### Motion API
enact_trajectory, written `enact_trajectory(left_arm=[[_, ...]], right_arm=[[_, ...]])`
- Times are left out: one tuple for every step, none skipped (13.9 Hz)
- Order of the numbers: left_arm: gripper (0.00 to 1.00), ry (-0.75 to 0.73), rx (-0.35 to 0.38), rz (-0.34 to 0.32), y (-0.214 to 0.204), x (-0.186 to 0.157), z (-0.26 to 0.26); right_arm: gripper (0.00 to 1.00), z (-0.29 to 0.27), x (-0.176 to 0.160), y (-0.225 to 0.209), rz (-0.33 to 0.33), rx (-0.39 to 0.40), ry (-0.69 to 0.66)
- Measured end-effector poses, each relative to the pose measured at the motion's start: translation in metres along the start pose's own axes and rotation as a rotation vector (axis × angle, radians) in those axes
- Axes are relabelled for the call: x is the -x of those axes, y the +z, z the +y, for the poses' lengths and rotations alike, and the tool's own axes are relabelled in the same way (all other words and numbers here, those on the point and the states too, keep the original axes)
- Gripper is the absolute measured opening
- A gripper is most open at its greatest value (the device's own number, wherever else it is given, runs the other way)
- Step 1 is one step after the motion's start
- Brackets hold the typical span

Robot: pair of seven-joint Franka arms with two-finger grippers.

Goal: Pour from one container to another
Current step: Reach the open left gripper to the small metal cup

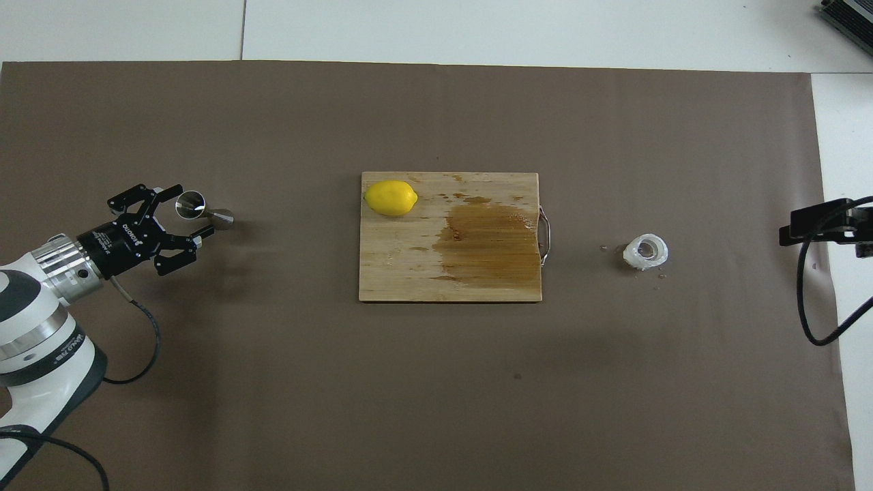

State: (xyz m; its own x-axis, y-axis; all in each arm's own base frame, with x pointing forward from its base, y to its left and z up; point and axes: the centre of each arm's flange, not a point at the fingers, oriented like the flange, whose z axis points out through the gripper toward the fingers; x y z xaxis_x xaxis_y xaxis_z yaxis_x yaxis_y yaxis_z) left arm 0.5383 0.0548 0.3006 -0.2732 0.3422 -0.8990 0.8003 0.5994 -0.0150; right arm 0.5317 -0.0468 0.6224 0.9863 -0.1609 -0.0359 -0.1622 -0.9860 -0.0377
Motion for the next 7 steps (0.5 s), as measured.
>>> enact_trajectory(left_arm=[[0.95,-0.004,0.003,-0.004,0.0001,0.0002,0.0001],[0.85,-0.005,0.005,-0.005,0.0001,0.0003,0.0001],[0.81,-0.006,0.006,-0.006,0.0001,0.0003,0.0002],[0.81,-0.006,0.007,-0.006,0.0001,0.0003,0.0002],[0.81,-0.007,0.007,-0.006,0.0001,0.0003,0.0002],[0.80,-0.007,0.007,-0.006,0.0001,0.0003,0.0002],[0.80,-0.007,0.007,-0.006,0.0001,0.0002,0.0003]], right_arm=[[1.00,0.0000,0.0000,0.0000,0.000,0.000,0.000],[1.00,0.0000,0.0000,0.0000,0.000,0.000,0.000],[1.00,0.0000,0.0000,0.0000,0.000,0.000,0.000],[1.00,0.0000,0.0000,0.0000,0.000,0.000,0.000],[1.00,0.0000,0.0000,0.0000,0.000,0.000,0.000],[1.00,0.0000,0.0000,0.0000,0.000,0.000,0.000],[1.00,0.0000,0.0000,0.0000,0.000,0.000,0.000]])
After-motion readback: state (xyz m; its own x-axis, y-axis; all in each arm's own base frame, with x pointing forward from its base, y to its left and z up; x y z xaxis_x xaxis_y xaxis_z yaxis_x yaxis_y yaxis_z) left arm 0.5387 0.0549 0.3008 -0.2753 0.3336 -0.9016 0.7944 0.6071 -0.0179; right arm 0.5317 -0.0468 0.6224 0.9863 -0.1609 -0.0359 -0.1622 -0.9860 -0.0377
